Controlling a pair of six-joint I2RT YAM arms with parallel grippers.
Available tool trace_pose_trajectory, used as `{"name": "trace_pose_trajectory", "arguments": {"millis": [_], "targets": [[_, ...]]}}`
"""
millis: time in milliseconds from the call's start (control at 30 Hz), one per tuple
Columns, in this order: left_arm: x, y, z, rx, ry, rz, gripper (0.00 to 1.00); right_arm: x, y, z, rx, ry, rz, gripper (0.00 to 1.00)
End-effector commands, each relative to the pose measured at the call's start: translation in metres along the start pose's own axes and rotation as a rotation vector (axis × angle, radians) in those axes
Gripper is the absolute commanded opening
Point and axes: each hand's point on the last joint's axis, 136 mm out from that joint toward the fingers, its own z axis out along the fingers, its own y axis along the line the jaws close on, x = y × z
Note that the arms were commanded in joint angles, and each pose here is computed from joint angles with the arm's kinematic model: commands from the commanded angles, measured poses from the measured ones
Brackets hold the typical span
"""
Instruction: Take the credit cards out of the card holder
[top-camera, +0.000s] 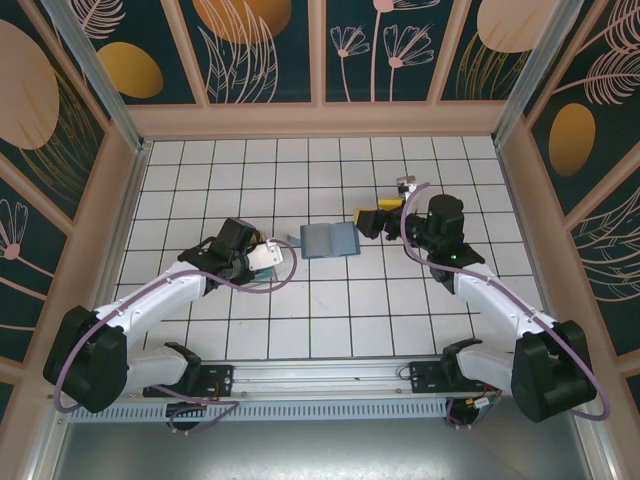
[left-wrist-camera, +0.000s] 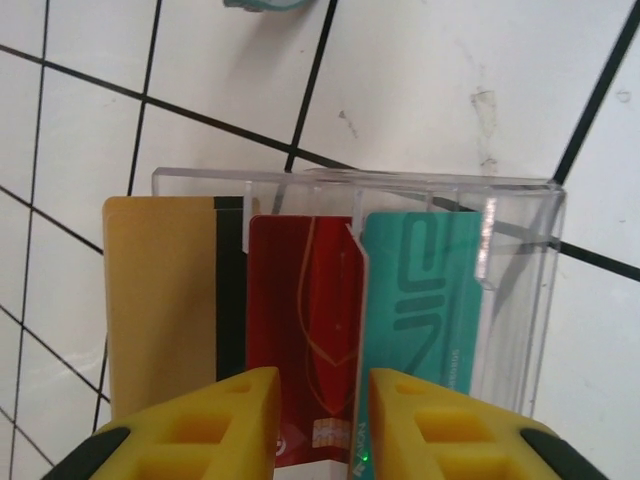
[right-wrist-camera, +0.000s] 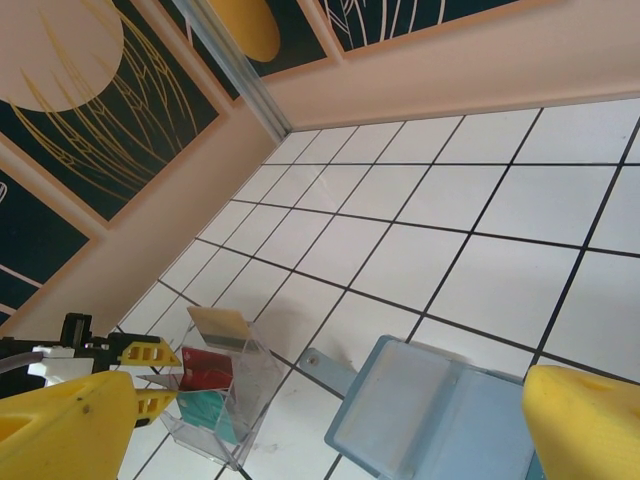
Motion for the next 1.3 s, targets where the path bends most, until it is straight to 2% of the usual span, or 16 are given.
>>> {"name": "trace_pose_trajectory", "arguments": {"millis": [0, 167, 433, 500, 633, 667, 733, 833, 1000, 1133, 1200, 1267], "targets": [[0.001, 0.013, 0.002, -0.077, 0.009, -0.010, 0.31, -0.005, 0.007, 0.001, -0.027, -0.019, -0.010, 0.99], [0.000, 0.032, -0.002, -0.165, 0.011, -0.047, 0.30, -0.004, 0.008, 0.002, -0.033, -0.014, -0.002, 0.99], [-0.011, 0.041, -0.013, -0.174, -0.031, -0.097, 0.35, -0.002, 0.007, 0.002, -0.024, -0.005, 0.005, 0.99], [-0.021, 0.051, -0.021, -0.188, -0.067, -0.150, 0.45, -0.001, 0.004, 0.002, -0.012, 0.000, 0.018, 0.99], [-0.045, 0.087, -0.043, -0.263, -0.139, -0.344, 0.97, 0.001, -0.006, 0.007, 0.043, 0.031, 0.083, 0.99], [-0.052, 0.096, -0.048, -0.277, -0.163, -0.402, 0.99, 0.003, -0.011, 0.009, 0.066, 0.048, 0.103, 0.99], [-0.066, 0.110, -0.059, -0.287, -0.221, -0.498, 0.99, 0.006, -0.021, 0.013, 0.121, 0.082, 0.143, 0.99], [-0.079, 0.140, -0.079, -0.342, -0.291, -0.727, 0.99, 0.011, -0.040, 0.019, 0.217, 0.145, 0.203, 0.99], [-0.102, 0.152, -0.091, -0.266, -0.367, -0.909, 0.99, 0.026, -0.056, 0.023, 0.255, 0.163, 0.275, 0.99], [-0.122, 0.152, -0.089, -0.147, -0.399, -1.055, 0.99, 0.043, -0.059, 0.030, 0.224, 0.203, 0.306, 0.98], [-0.129, 0.148, -0.080, -0.085, -0.392, -1.150, 0.98, 0.055, -0.063, 0.036, 0.225, 0.240, 0.329, 0.86], [-0.139, 0.138, -0.067, 0.010, -0.388, -1.222, 0.88, 0.069, -0.066, 0.045, 0.228, 0.289, 0.346, 0.67]]}}
